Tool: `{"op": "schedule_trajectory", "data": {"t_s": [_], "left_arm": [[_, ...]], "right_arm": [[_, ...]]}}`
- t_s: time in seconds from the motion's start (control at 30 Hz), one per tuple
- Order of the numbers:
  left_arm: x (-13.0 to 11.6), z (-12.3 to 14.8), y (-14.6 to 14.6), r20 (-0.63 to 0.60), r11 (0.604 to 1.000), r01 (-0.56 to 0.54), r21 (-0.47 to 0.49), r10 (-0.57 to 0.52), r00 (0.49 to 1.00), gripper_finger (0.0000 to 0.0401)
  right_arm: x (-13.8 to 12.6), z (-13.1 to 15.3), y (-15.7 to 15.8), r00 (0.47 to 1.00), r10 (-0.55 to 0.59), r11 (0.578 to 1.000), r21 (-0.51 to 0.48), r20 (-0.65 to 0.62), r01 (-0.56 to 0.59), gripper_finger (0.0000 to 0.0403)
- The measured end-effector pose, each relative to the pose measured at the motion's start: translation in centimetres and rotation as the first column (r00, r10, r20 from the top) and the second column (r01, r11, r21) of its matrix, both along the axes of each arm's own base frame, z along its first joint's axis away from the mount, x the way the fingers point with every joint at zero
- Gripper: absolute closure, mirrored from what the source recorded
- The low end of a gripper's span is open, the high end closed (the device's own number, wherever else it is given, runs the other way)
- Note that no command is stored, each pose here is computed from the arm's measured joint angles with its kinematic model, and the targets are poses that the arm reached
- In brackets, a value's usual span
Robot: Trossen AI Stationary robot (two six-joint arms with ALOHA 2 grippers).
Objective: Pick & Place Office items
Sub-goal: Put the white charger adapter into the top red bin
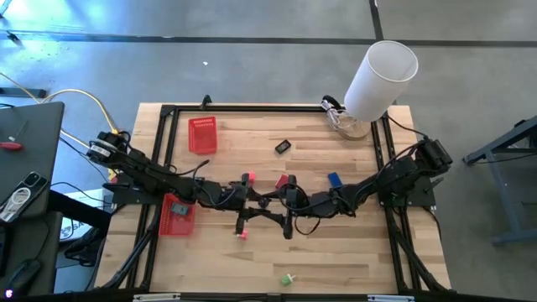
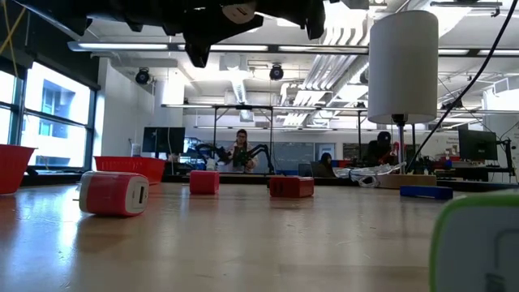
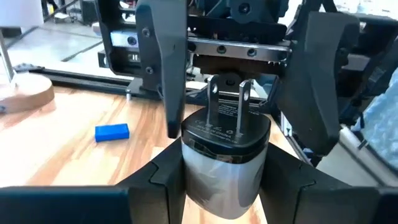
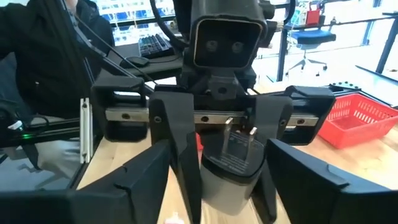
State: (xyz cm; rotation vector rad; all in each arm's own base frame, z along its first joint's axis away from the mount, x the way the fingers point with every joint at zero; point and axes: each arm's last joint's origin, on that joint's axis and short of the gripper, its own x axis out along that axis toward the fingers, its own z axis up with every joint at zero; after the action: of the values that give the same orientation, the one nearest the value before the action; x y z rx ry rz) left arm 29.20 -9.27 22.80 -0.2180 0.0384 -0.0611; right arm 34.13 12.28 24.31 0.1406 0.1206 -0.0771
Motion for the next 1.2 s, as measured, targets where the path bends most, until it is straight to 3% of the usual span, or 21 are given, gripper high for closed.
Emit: {"op": "schedule_trajectory", "data": {"t_s": [0.23,0.5,0.63,0.77,0.93,1.2], "left_arm": [[-0.8,0.6,0.8,-0.074,0.999,-0.053,-0.002,0.053,0.996,0.0260],[-3.2,3.0,1.9,-0.174,0.991,-0.126,0.039,0.131,0.976,0.0260],[-4.3,3.4,3.0,-0.228,0.975,-0.216,0.049,0.221,0.948,0.0260],[-5.6,3.9,3.9,-0.239,0.932,-0.331,0.149,0.358,0.902,0.0260],[-8.4,6.3,5.5,-0.148,0.821,-0.512,0.252,0.556,0.818,0.0260],[-11.8,6.7,8.9,-0.224,0.743,-0.631,0.223,0.669,0.709,0.0260]], "right_arm": [[-0.6,0.7,-0.3,0.997,-0.073,0.993,-0.089,-0.016,0.071,0.0132],[-2.1,1.7,-0.1,0.984,-0.168,0.975,-0.158,-0.060,0.157,0.0150],[-2.3,1.5,-0.1,0.976,-0.205,0.965,-0.184,-0.077,0.188,0.0157],[-2.5,0.9,-0.3,0.962,-0.243,0.957,-0.191,-0.123,0.218,0.0161],[-2.6,0.4,-0.4,0.954,-0.249,0.961,-0.165,-0.166,0.222,0.0165],[-2.7,0.1,-0.4,0.953,-0.226,0.966,-0.172,-0.201,0.193,0.0167]]}}
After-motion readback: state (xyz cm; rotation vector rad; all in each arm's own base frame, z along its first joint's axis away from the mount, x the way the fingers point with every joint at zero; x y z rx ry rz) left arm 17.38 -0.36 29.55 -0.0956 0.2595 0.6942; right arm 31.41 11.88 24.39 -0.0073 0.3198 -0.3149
